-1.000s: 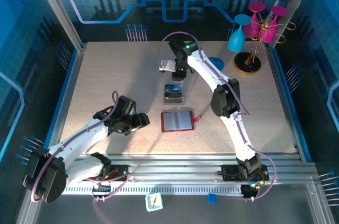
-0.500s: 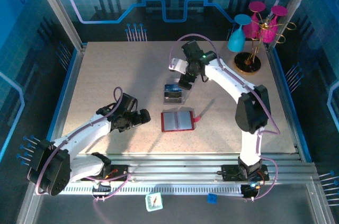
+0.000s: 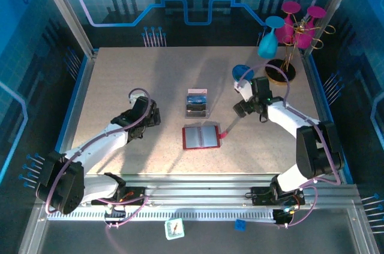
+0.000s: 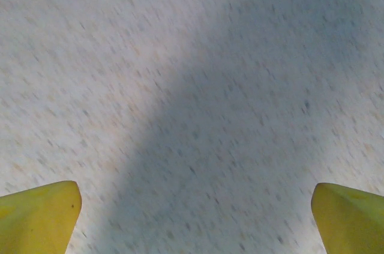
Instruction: Take the credit cards out of the card holder
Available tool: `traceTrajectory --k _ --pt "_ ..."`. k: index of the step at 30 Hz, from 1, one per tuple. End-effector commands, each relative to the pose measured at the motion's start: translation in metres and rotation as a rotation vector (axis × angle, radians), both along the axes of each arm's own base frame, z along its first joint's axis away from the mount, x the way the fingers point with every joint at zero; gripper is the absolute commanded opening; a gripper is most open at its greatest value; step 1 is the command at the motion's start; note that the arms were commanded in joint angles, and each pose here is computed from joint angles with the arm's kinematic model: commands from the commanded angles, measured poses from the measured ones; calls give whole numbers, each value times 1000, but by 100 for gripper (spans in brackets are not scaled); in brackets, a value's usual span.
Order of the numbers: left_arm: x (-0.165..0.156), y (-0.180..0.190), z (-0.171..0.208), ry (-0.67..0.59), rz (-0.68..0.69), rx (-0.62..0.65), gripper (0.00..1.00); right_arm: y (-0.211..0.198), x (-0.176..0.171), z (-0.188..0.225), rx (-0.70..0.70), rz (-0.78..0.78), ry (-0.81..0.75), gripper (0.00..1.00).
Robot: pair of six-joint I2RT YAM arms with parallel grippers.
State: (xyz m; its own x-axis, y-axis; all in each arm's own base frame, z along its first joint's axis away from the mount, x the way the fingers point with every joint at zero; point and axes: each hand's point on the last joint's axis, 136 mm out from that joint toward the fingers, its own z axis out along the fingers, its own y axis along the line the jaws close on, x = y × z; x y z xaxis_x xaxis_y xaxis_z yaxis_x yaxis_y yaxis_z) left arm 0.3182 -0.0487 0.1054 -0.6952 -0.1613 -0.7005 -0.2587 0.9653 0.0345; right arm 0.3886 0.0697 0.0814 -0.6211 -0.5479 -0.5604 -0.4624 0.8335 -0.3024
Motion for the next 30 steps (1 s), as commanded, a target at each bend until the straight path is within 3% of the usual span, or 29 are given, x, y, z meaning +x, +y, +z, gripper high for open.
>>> traceTrajectory --k 1,6,10,15,21,30 --pt "30 23 25 -112 9 192 100 -17 20 15 145 -164 -167 100" --pt "55 29 22 -212 -40 270 99 -34 19 10 172 -251 -282 100" --pt "65 39 6 -321 -54 233 100 -34 17 25 250 -280 -388 100" --pt "73 40 16 -448 -119 173 99 -35 8 30 328 -280 -543 100" --pt "77 49 -8 -503 -183 -5 99 -47 8 18 377 -321 -529 100" --pt "80 51 -10 -479 -183 -20 99 -40 9 17 374 -285 -518 100"
